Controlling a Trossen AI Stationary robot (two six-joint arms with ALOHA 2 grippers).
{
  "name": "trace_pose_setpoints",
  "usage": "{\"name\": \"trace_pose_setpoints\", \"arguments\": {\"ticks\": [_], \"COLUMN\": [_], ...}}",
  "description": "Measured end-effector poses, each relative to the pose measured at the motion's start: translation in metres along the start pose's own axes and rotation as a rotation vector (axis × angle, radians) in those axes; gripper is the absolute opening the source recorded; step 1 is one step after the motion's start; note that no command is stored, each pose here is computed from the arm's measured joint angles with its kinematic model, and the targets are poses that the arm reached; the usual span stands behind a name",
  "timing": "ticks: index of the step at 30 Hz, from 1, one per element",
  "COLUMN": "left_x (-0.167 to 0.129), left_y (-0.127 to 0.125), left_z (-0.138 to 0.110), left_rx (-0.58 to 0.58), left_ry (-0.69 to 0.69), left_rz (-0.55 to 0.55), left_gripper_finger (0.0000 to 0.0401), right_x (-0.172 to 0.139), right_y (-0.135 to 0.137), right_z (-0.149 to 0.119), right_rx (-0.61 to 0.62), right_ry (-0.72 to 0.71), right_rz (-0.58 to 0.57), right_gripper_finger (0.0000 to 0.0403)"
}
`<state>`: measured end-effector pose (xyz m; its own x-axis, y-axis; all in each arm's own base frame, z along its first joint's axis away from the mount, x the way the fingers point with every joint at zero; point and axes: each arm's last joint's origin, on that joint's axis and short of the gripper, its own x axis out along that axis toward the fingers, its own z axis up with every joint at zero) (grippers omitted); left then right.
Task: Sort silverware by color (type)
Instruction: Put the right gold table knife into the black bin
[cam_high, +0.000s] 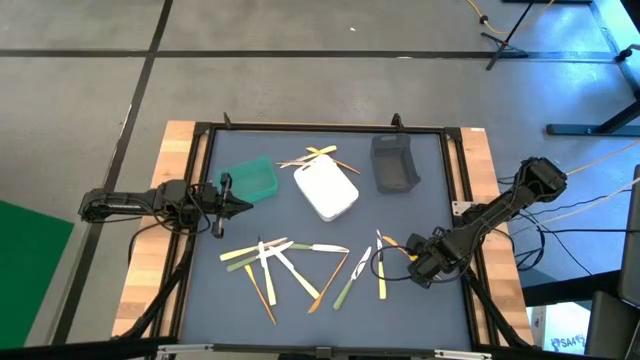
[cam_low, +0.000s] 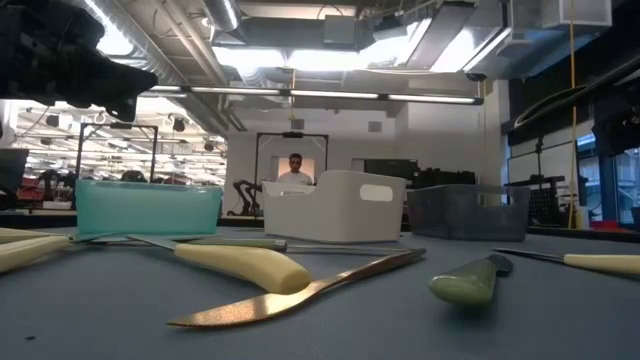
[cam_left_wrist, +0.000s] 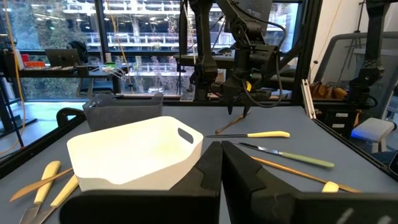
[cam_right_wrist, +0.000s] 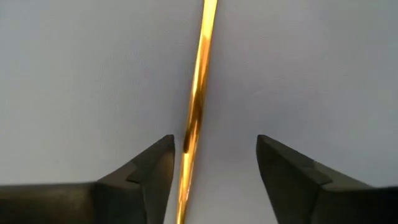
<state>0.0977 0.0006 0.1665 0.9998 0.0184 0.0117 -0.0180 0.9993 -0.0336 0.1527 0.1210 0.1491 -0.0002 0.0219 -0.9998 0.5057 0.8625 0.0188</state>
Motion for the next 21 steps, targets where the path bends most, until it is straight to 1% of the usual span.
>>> {"name": "trace_pose_setpoints", "arguments": {"ticks": [3,10,14,18,21], "left_x": [0.000,0.000,0.000,0.000,0.000], "left_y": [0.000,0.000,0.000,0.000,0.000], "left_z": [0.000,0.000,0.000,0.000,0.000], "left_rx": [0.000,0.000,0.000,0.000,0.000], "left_ry": [0.000,0.000,0.000,0.000,0.000], "left_rz": [0.000,0.001,0.000,0.000,0.000], "left_gripper_finger": [0.0000,0.0000,0.0000,0.0000,0.0000], "right_x": [0.000,0.000,0.002,0.012,0.015], "right_y": [0.000,0.000,0.000,-0.001,0.000], "right_z": [0.001,0.001,0.001,-0.001,-0.001], "right_rx": [0.000,0.000,0.001,0.004,0.003], "right_ry": [-0.021,-0.032,-0.023,0.033,0.030], "right_rz": [-0.003,-0.007,-0.003,0.017,0.005], "right_gripper_finger": [0.0203,0.0213,0.0214,0.0215,0.0215]}}
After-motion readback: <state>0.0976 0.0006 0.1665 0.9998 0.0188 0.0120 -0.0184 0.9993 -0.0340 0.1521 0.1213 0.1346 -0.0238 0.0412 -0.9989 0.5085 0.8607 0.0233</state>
